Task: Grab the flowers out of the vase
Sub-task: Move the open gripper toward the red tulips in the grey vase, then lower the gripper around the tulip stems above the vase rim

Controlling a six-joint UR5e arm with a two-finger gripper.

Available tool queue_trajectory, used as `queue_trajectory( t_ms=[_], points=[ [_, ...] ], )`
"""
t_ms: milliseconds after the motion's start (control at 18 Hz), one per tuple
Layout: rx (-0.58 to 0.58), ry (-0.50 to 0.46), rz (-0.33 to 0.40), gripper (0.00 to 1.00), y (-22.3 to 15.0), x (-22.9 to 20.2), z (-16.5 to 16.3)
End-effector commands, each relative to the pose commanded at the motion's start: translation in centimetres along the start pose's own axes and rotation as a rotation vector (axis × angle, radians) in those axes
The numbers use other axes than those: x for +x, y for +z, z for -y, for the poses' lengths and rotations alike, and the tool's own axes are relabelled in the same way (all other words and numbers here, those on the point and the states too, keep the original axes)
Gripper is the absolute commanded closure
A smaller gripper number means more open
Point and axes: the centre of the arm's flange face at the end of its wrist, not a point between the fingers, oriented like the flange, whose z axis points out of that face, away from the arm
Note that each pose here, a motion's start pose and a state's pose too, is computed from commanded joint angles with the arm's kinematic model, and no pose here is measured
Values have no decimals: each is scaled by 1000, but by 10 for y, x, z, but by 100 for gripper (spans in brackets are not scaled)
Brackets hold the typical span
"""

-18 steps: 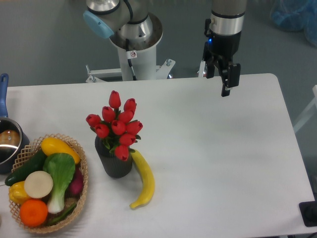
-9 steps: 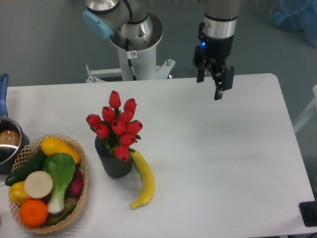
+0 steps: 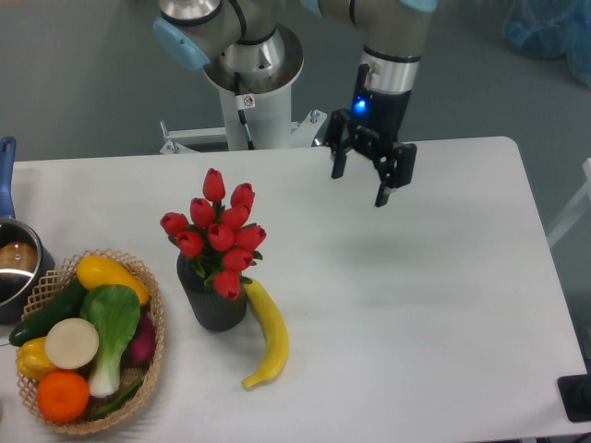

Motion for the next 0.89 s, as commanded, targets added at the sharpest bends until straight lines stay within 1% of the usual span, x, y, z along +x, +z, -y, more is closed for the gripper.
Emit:
queue_trajectory(
  t_ms=[167,278,556,722,778,889],
  points=[
    [80,-22,-21,0,9,7,3],
    [155,-43,-31,0,13,8,5],
    [365,-144,-109,0,51,20,-4],
    [497,-196,-137,0,69,18,-7],
    [525,-212,-149,0,76,17,-9],
    [551,-209,-165,0,82,20,-1]
  ],
)
